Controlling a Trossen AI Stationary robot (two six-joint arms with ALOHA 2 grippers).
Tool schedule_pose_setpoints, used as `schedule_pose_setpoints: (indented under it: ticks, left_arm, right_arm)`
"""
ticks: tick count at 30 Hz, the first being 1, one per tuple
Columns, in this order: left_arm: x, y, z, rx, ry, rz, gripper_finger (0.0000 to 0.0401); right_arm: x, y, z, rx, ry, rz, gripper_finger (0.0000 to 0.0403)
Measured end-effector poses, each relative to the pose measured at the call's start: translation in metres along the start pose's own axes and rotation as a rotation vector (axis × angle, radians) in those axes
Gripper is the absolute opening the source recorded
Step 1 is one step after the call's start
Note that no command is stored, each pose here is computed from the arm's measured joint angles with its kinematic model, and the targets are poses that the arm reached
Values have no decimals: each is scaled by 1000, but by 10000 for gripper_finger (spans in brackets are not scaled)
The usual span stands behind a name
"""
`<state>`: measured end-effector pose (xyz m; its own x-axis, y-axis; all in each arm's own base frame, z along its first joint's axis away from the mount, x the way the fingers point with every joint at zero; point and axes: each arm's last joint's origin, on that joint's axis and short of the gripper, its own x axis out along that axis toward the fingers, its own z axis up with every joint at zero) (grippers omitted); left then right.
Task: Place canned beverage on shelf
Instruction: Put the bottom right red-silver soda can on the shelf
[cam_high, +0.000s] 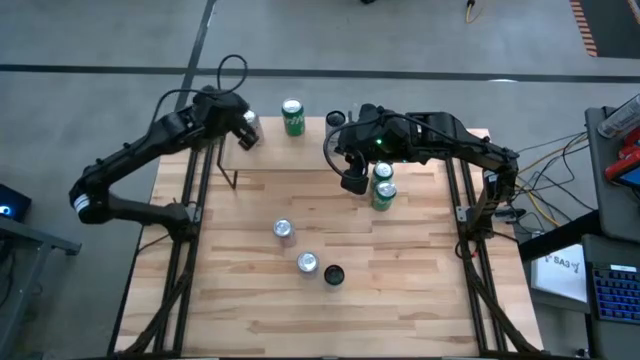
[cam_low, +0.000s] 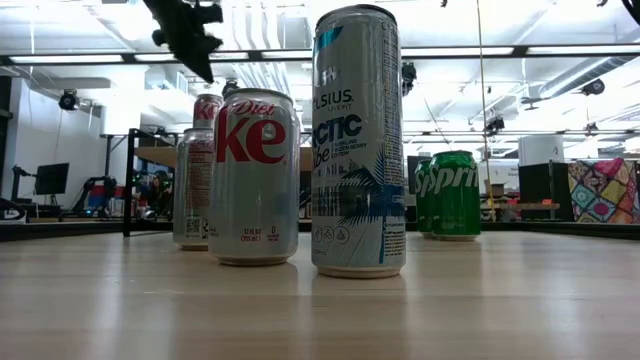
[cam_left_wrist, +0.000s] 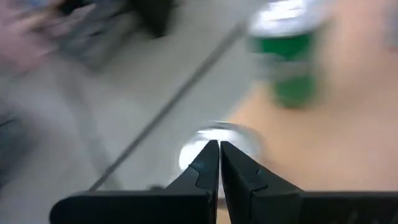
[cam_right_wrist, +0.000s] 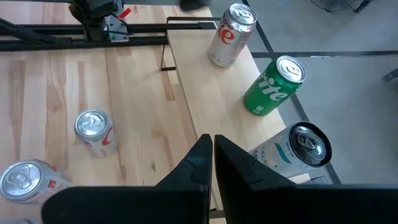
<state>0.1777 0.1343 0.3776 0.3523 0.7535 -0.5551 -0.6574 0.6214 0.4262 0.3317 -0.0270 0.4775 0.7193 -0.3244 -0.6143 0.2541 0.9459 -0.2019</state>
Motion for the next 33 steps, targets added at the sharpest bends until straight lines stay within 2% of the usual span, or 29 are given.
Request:
schedule_pose_setpoints:
  ticks: [3,5,9,14,20,33]
  left_arm:
    - [-15,-1,-10,42,-5,-207,0]
    - [-21,-1,-17,55,35,-243,0]
    - [-19,-1,-21,59,94,-240,0]
    - [1,-9,-18,72,142,-246,0]
    - [26,-17,-16,106,236,-136,0]
    - [37,-17,-13,59,234,-90,0]
  right_arm:
    - [0,0,0,-1,2,0,9]
    - [0,0,0,-2,4,0,9]
    - [0,0,0,-3,4,0,9]
    - [0,0,-1,-2,5,0,9]
    - [1,0,-1,-3,13,0,9]
    - [10,3,-6,-15,52,1,9]
